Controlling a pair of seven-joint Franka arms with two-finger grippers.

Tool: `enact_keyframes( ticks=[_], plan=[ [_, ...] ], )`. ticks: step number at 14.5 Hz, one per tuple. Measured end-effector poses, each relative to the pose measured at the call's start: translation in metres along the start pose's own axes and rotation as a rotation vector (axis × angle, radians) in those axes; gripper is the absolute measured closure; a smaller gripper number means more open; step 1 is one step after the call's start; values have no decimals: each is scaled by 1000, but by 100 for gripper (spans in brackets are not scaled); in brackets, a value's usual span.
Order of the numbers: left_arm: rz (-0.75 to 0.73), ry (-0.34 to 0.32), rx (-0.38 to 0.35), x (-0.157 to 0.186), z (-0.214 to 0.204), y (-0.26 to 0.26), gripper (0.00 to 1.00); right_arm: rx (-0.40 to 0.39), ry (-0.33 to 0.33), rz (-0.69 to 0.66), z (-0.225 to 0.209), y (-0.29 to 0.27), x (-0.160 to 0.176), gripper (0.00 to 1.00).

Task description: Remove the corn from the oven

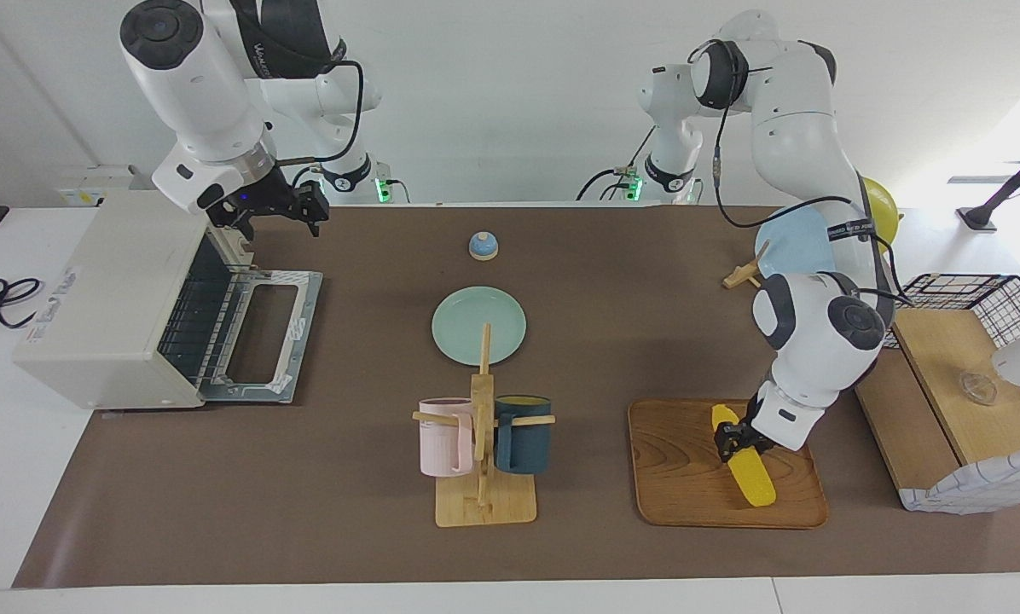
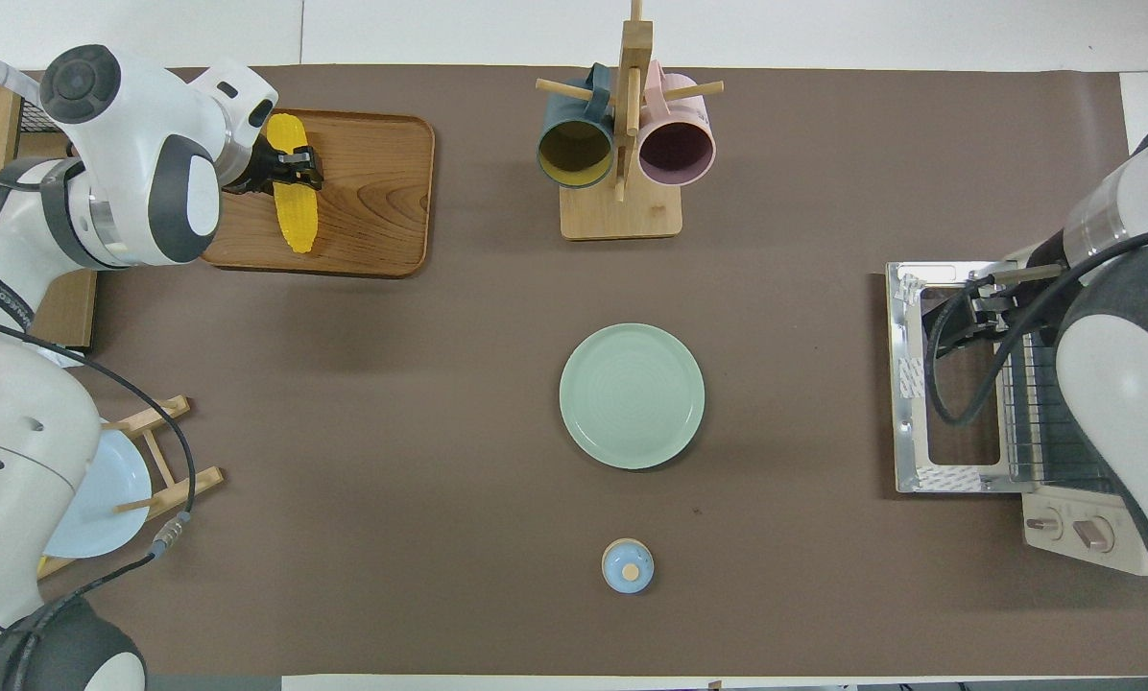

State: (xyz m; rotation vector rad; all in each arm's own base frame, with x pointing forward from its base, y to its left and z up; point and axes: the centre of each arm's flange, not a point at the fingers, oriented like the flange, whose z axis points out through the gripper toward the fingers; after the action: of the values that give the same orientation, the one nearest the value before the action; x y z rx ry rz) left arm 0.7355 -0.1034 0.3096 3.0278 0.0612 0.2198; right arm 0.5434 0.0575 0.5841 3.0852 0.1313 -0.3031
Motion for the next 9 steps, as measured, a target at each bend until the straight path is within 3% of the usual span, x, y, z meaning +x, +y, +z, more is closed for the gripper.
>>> enact_keyframes(
  ticks=[9],
  plan=[
    [0,15,0,7,0,0,44,-1,0,-2,0,-1,-1,0]
  ],
)
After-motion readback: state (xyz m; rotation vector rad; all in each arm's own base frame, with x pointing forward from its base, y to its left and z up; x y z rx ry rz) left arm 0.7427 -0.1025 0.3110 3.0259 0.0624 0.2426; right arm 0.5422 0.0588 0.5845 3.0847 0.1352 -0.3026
